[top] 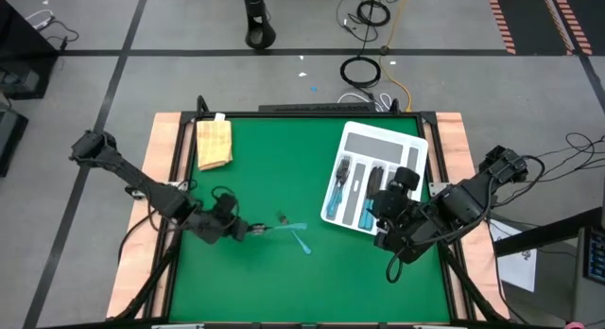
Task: Sort silverware
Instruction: Put the blue spoon into the tray
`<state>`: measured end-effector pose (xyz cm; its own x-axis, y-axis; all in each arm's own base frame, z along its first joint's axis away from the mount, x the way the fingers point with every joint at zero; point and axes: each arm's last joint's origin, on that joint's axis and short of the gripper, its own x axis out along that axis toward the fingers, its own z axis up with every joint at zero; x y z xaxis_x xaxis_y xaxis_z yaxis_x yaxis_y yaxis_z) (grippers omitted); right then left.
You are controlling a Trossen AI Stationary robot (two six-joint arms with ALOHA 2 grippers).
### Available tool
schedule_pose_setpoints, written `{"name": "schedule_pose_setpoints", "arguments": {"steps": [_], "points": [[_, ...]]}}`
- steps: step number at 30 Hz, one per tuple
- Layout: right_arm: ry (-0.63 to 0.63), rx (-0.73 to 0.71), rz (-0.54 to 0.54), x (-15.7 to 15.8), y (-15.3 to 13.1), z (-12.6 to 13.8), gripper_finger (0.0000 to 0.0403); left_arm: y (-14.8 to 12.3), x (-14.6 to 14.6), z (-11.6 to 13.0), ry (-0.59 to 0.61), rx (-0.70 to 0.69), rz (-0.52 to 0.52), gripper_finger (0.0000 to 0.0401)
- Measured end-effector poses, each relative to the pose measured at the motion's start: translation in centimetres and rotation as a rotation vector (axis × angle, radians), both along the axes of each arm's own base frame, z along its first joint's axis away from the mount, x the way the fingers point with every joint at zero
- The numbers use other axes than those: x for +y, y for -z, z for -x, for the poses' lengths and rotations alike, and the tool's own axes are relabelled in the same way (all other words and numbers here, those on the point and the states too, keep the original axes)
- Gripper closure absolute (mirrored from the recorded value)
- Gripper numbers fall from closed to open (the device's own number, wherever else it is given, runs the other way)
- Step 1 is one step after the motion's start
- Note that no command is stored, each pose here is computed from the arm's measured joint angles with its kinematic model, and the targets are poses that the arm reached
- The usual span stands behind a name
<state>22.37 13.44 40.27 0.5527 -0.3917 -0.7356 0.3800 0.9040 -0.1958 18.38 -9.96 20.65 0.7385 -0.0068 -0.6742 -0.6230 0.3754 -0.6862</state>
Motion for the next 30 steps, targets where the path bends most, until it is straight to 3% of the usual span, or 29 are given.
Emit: {"name": "schedule_pose_setpoints", "arguments": {"steps": [9, 16, 30], "points": [[0.043, -0.020, 0.062, -0.4, 0.0, 0.2, 0.0255, -4.8, 5.2, -3.9, 0.091, -0.091, -0.186, 0.0401], [0.185, -0.185, 0.025, -1.1, -1.0, 1.0, 0.0255, -6.5, 10.1, -7.2, 0.200, -0.087, -0.288, 0.0401], [0.224, -0.232, -0.035, -1.5, -1.7, 1.8, 0.0255, -7.6, 19.5, -19.6, 0.590, -0.090, -0.516, 0.0401]]}}
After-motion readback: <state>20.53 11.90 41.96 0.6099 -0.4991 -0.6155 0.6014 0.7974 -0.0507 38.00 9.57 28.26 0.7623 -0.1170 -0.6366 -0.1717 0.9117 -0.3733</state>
